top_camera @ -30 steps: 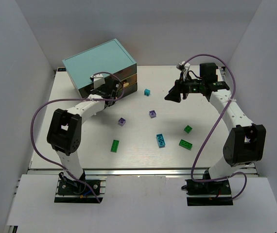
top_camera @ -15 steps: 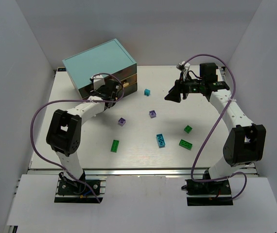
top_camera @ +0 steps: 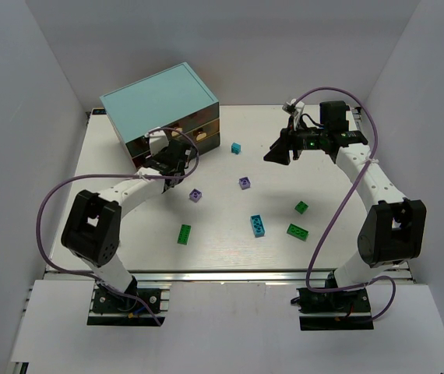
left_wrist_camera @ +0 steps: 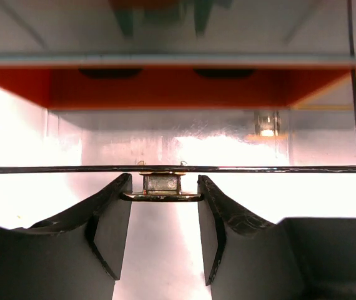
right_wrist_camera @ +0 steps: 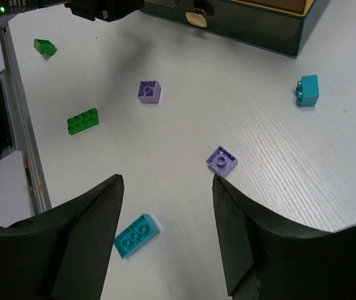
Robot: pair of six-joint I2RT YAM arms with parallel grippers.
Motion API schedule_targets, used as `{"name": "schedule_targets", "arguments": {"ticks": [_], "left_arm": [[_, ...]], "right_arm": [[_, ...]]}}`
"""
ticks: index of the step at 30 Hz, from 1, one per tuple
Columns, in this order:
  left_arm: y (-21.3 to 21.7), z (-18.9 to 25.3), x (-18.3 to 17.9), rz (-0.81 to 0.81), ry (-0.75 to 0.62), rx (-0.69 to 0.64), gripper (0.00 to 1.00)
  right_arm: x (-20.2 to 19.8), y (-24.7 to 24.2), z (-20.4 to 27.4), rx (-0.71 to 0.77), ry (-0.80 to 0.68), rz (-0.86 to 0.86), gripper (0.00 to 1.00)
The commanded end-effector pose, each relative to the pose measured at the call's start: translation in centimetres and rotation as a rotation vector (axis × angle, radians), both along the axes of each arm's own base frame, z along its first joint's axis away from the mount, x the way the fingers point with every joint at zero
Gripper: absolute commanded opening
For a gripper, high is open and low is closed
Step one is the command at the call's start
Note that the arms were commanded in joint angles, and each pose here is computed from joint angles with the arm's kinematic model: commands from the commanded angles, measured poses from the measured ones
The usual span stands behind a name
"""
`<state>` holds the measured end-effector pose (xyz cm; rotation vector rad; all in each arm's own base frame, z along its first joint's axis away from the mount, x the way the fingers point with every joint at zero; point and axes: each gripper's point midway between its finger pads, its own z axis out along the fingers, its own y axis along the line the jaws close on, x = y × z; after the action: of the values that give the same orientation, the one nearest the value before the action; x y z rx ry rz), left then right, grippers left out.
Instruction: Sort the legos into containers by color
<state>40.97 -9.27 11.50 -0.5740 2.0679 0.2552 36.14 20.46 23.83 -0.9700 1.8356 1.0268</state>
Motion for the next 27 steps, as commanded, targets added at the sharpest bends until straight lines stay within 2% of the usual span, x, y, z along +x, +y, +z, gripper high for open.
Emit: {"name": "schedule_targets", "arguments": {"ticks": [1,9,12,13,14,17,22,24,25,27], "left_arm": [[-1.5,1.6,-1.2,-0.036,-0.028,-0.082,0.18],[-3.8,1.1,-3.5,-0.091,-0.003,-0.119,0.16],[-4.4,0.7,-4.0,-0.102,0.01,-0.117,0.18],[-4.4,0.6,-4.1,-0.101,0.015,-0.117,0.23],[-4.4,0.8,-4.0,-0.099,0.013,-0.118,0.41],[-4.4,1.1,-4.1,-0.098,0.025,-0.113,0.68],[-4.7,2.9,-4.4,-0.149,0.017,-0.12,0.74],[-5.2,3.3,-4.8,-0.194,0.02,-0.141,0.78],[-5.1,3.8,-5.5,-0.231,0.018,-0.139,0.84],[-6.1,4.4,-6.1,-0.311,0.016,-0.173,0.86]], "right_arm": [[-0.5,0.2,0.4,0.015,-0.008,0.027,0.64],[-1.0,0.1,-0.3,0.009,0.006,0.031,0.64],[-1.0,0.1,-0.5,0.007,0.01,0.031,0.65],[-1.1,0.1,-0.5,0.006,0.007,0.036,0.66],[-1.0,0.1,-0.6,0.006,0.009,0.036,0.68],[-1.2,0.1,-0.9,-0.003,0.012,0.049,0.72],[-1.9,-0.2,-2.0,-0.033,0.023,0.07,0.74],[-2.2,-0.2,-2.5,-0.047,0.012,0.084,0.75],[-2.2,-0.4,-2.5,-0.051,0.003,0.086,0.75],[-2.6,-0.5,-3.0,-0.064,-0.011,0.098,0.76]]}}
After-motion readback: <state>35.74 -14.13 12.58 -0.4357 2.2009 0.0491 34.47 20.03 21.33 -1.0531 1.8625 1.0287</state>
